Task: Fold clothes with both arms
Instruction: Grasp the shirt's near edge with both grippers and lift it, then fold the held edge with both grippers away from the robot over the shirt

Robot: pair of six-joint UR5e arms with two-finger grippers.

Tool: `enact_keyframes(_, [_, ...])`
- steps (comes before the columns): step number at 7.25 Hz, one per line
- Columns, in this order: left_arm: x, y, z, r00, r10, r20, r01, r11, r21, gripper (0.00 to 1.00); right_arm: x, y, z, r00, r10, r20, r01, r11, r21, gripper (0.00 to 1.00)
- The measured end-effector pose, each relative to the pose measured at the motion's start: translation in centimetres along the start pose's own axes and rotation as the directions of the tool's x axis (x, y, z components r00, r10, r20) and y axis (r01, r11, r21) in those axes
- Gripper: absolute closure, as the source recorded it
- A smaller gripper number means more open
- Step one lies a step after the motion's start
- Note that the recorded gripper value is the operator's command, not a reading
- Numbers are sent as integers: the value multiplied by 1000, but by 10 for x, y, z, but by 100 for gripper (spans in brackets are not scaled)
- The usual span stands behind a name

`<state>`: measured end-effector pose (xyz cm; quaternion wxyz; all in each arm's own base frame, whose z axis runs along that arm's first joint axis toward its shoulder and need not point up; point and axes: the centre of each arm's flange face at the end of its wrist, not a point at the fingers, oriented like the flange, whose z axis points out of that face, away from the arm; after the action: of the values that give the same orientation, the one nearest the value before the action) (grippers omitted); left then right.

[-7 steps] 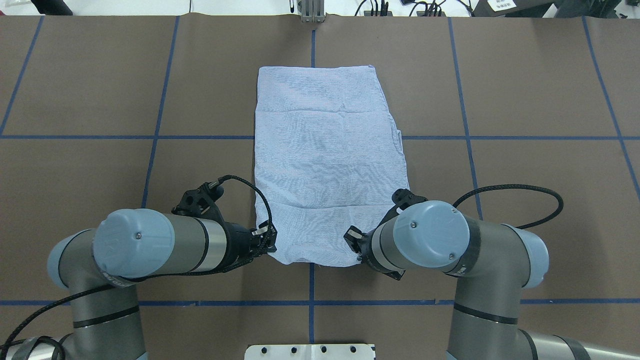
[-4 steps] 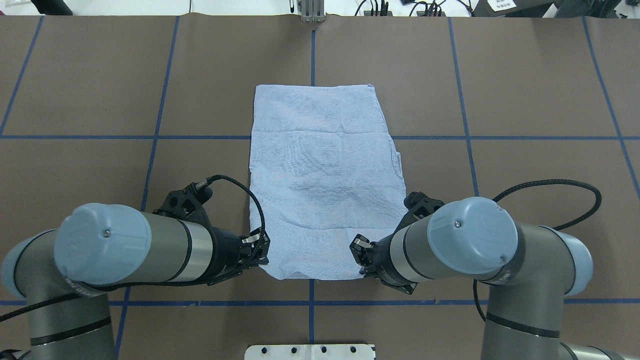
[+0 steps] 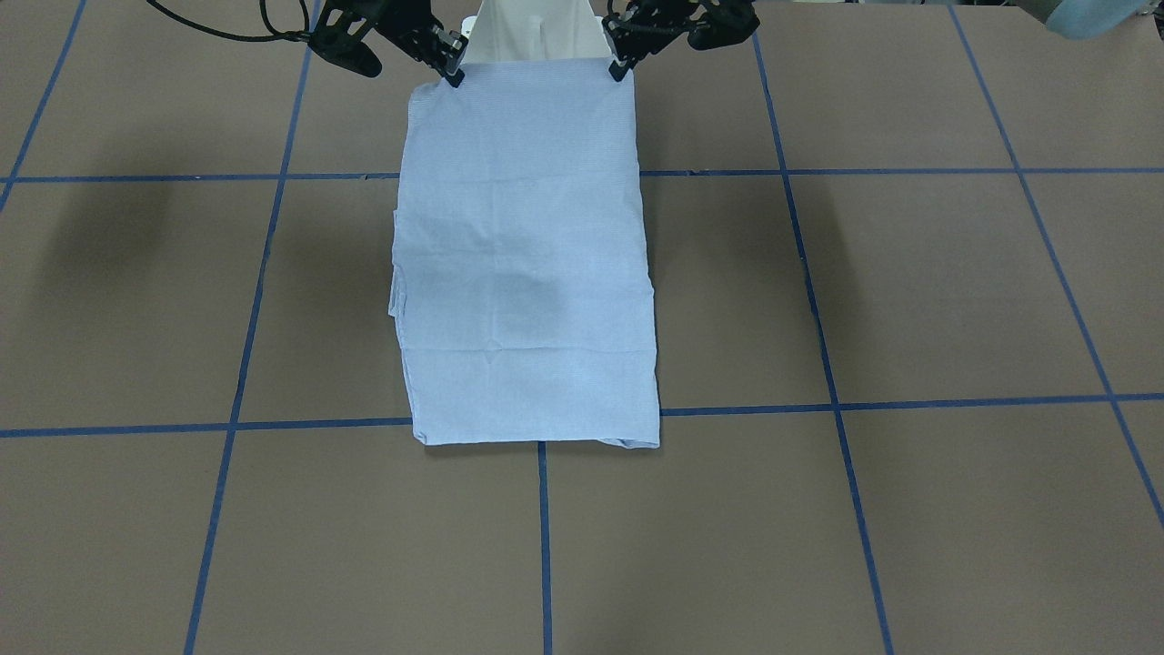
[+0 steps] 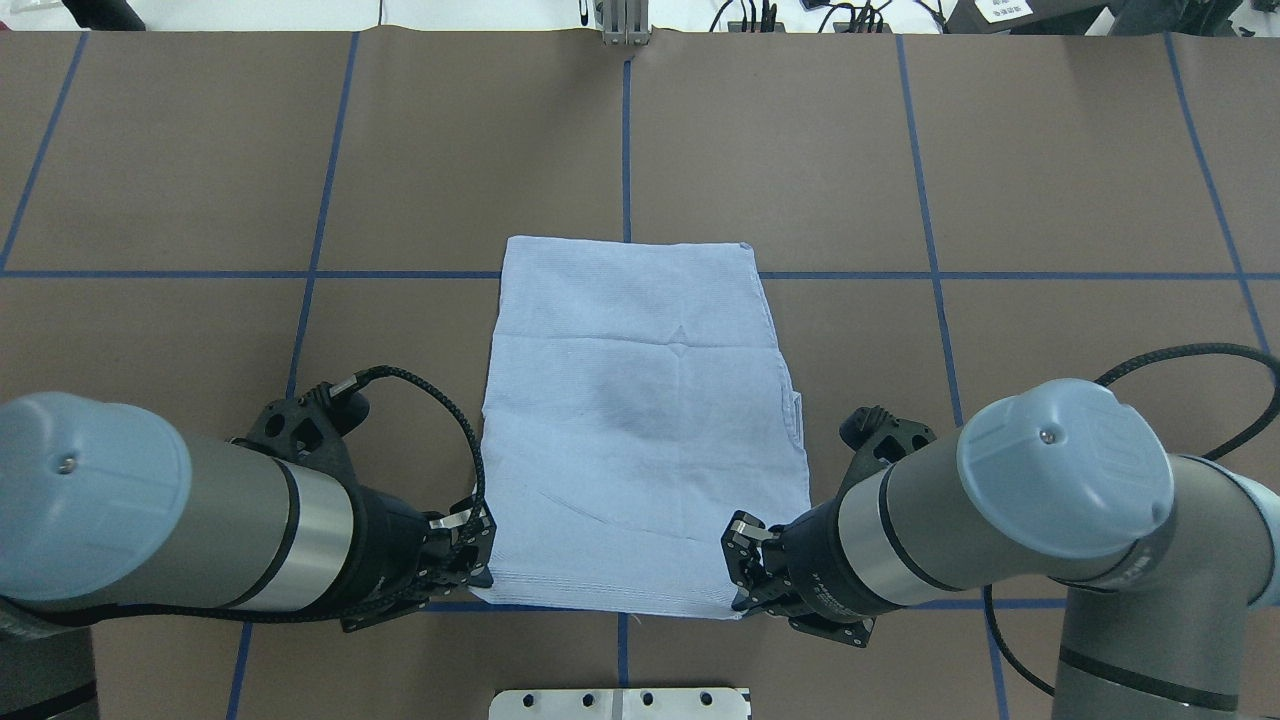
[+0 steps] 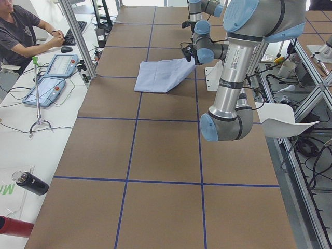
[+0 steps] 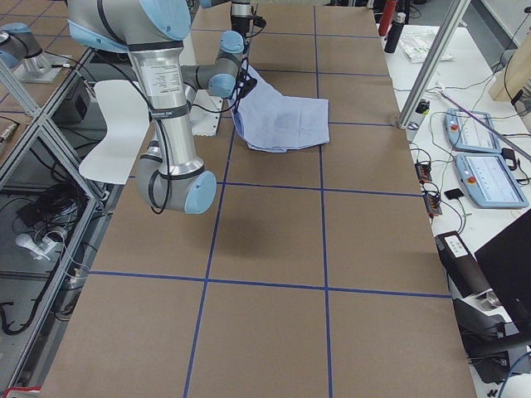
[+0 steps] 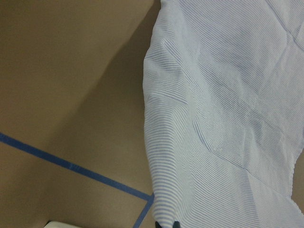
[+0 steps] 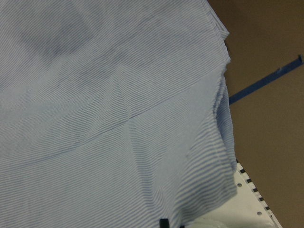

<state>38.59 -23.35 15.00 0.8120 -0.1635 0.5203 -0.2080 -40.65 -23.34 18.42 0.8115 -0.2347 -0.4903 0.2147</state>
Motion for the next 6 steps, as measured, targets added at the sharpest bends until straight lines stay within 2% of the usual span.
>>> enact_keyframes(2, [-3, 19, -16, 999, 2, 36, 0, 997, -74, 100, 0, 9, -26, 1000, 12, -22, -14, 992, -128, 100])
enact_keyframes(3, [0, 27, -19, 999, 9, 39, -5, 994, -105, 100, -3, 12, -34, 999, 25, -24, -28, 986, -162, 100])
enact_keyframes(4, [1, 30, -19, 999, 11, 42, -6, 993, -118, 100, -6, 13, -36, 999, 33, -24, -37, 985, -171, 100])
enact_keyframes(6, [2, 24, -14, 999, 3, 50, 2, 994, -106, 100, -24, -5, -25, 998, 58, -25, -61, 988, -140, 100])
